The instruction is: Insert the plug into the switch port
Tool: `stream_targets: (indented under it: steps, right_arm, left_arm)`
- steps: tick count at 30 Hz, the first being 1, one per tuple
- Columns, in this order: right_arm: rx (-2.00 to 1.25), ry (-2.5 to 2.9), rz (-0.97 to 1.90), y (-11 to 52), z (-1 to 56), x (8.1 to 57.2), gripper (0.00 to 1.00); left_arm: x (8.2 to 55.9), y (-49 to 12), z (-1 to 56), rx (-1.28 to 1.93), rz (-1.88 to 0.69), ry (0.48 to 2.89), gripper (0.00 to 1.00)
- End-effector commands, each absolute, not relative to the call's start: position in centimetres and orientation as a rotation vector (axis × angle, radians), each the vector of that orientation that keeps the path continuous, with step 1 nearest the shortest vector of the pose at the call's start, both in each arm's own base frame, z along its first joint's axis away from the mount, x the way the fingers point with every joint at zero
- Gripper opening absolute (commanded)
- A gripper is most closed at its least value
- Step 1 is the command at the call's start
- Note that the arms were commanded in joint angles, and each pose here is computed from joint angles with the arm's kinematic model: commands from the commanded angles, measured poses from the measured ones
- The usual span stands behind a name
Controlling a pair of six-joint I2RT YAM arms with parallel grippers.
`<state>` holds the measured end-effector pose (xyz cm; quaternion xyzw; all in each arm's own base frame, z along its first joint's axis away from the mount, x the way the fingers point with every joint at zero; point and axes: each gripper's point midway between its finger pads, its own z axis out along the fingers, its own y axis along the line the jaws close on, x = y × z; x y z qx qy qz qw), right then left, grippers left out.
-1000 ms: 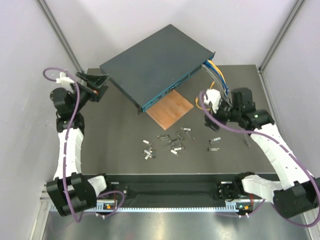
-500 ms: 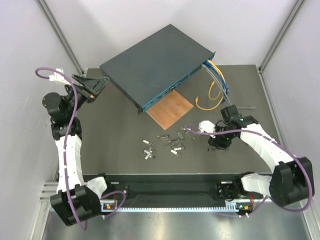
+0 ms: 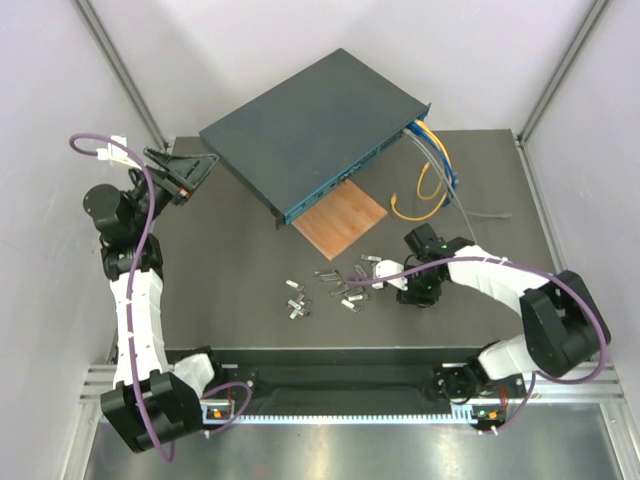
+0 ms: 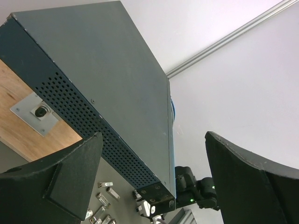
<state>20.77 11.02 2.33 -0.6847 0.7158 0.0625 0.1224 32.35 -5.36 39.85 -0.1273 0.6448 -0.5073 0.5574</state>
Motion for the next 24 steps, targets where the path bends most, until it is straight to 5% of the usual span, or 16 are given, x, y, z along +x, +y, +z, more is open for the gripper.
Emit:
stream_targets:
  steps: [1, 9, 15, 24]
  right_arm:
    - [-1.982, 2.072, 0.114, 11.8, 1.6, 22.0, 0.48]
    - [-2.014, 2.065, 0.090, 12.3, 1.1, 21.2, 0.30]
    - [-1.967, 2.095, 0.123, 12.5, 1.8, 19.8, 0.00]
    - [-1.361, 2.081, 0.444, 16.7, 14.7, 24.5, 0.00]
  left_arm:
    - [31.8, -5.6, 42.6, -0.204, -1.162, 1.461, 0.95]
    - [31.4, -5.7, 44.2, -0.158, -1.132, 1.436, 0.94]
    - [31.6, -5.6, 45.1, -0.140, -1.117, 1.413, 0.92]
    - [31.4, -8.4, 48.9, 0.189, -0.908, 1.387, 0.93]
